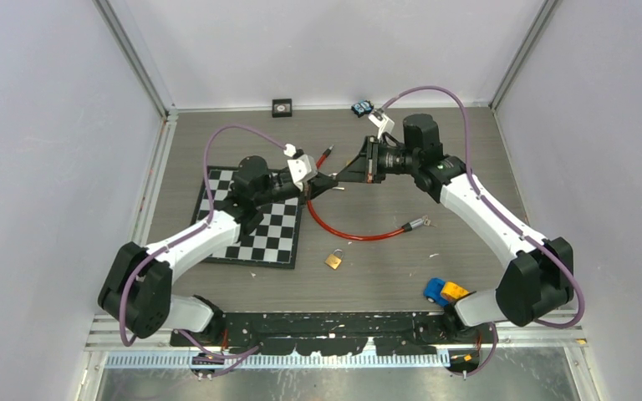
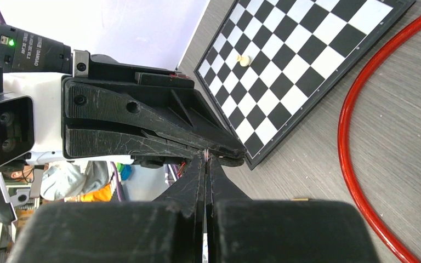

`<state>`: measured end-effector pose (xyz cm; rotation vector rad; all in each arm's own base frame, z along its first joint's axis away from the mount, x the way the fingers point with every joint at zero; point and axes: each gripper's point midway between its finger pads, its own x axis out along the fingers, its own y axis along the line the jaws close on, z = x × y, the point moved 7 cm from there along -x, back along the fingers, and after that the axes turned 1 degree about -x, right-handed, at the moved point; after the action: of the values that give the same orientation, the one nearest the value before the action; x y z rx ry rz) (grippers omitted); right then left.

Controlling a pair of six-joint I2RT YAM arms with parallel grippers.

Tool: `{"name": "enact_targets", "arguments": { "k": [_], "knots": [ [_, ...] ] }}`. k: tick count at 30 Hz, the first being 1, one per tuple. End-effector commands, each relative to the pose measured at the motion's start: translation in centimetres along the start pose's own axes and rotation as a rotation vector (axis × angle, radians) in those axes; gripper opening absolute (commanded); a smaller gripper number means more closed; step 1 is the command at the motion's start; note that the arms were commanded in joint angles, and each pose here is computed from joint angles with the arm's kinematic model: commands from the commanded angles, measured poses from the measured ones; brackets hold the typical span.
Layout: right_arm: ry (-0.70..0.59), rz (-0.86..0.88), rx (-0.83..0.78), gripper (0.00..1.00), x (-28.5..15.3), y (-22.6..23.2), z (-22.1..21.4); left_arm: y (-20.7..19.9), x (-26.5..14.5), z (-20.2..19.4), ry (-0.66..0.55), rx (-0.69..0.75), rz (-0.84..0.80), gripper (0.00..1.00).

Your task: Unlock with the key

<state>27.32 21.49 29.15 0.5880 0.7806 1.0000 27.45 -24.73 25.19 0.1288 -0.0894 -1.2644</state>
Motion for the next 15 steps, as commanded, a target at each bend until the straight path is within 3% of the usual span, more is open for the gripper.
{"name": "enact_targets", "arguments": {
  "k": [1, 15],
  "knots": [
    [-0.08, -0.019, -0.075, 0.01, -1.41, 0.08, 1.17, -0.7, -0.89, 1.89, -0.014, 0.075, -0.064, 0.0],
    [-0.082, -0.035, -0.062, 0.01, -1.8, -0.63, 0.89, -0.9, -1.24, 1.88, -0.003, 0.085, -0.065, 0.0]
  ]
}}
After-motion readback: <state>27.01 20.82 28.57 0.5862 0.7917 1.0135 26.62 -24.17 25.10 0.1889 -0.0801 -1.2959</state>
